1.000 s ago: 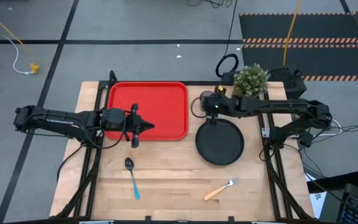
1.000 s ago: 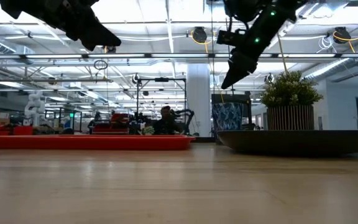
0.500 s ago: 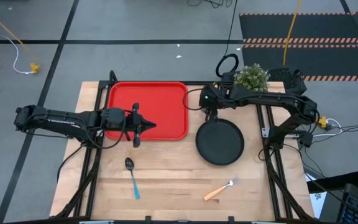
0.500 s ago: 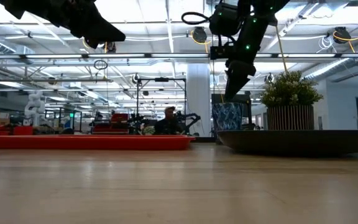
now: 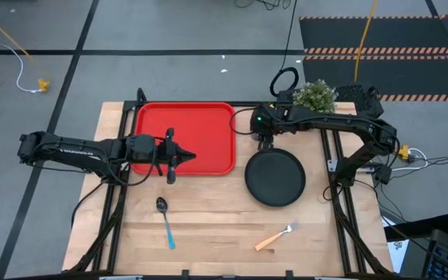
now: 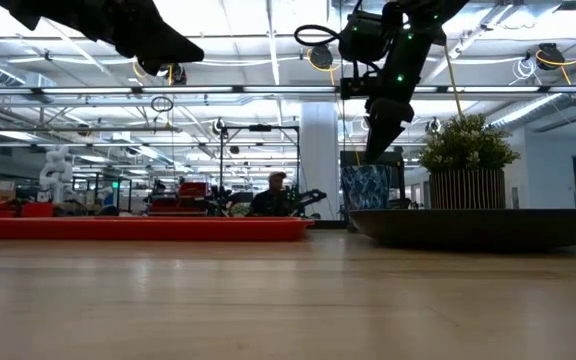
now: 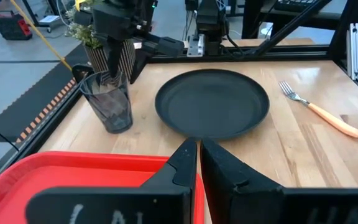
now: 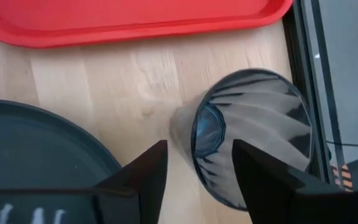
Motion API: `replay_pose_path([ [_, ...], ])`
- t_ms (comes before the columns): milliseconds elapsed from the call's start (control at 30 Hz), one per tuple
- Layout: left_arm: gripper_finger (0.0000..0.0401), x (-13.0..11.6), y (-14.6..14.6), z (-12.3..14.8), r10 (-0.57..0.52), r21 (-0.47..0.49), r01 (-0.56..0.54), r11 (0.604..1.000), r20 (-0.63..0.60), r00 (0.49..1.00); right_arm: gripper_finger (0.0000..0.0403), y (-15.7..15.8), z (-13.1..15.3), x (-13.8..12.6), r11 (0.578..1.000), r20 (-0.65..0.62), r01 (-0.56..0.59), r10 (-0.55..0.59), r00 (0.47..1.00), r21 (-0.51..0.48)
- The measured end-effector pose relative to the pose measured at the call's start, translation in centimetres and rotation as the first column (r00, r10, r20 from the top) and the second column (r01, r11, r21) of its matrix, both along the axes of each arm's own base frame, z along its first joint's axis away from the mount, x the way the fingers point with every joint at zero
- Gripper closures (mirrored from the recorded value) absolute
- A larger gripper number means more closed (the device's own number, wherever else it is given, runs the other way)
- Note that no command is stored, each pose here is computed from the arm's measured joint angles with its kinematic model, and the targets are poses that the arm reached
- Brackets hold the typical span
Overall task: Pick and place plate/cup/fork/spoon on tray
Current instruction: Put the black cup on the top right of the red tray
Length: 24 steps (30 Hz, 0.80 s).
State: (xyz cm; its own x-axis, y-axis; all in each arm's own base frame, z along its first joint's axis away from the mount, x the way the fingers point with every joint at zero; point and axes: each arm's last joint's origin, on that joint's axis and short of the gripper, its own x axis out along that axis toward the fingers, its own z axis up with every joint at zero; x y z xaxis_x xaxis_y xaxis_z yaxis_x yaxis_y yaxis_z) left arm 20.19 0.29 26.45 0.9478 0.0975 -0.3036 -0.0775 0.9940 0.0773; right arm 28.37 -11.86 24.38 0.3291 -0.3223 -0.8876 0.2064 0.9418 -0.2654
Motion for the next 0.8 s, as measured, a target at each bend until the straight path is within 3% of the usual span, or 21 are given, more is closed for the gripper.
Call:
replay_pose_path([
  [333, 0.0375, 0.0, -0.1, 0.0, -0.004, 0.004, 0.004, 1.0, 0.0, 1.0, 0.0282, -0.4, -2.3, 0.9, 1.0, -0.073, -0.007, 0.008, 0.997, 0.018],
  [533, 0.0375, 0.0, -0.1, 0.0, -0.005, 0.004, 0.005, 1.0, 0.0, 1.0, 0.0324, -0.7, -3.2, 1.3, 0.999, -0.127, -0.022, 0.019, 0.992, -0.028],
  [700, 0.0375, 0.0, -0.1, 0.0, -0.006, 0.007, 0.006, 1.0, 0.0, 1.0, 0.0386, -0.7, -2.9, 1.4, 0.999, -0.099, -0.032, 0.028, 0.995, -0.04],
  [800, 0.0375, 0.0, -0.1, 0.0, -0.006, 0.008, 0.006, 1.0, 0.001, 1.0, 0.0395, -0.6, -2.3, 1.5, 0.998, -0.063, -0.037, 0.034, 0.997, -0.058],
])
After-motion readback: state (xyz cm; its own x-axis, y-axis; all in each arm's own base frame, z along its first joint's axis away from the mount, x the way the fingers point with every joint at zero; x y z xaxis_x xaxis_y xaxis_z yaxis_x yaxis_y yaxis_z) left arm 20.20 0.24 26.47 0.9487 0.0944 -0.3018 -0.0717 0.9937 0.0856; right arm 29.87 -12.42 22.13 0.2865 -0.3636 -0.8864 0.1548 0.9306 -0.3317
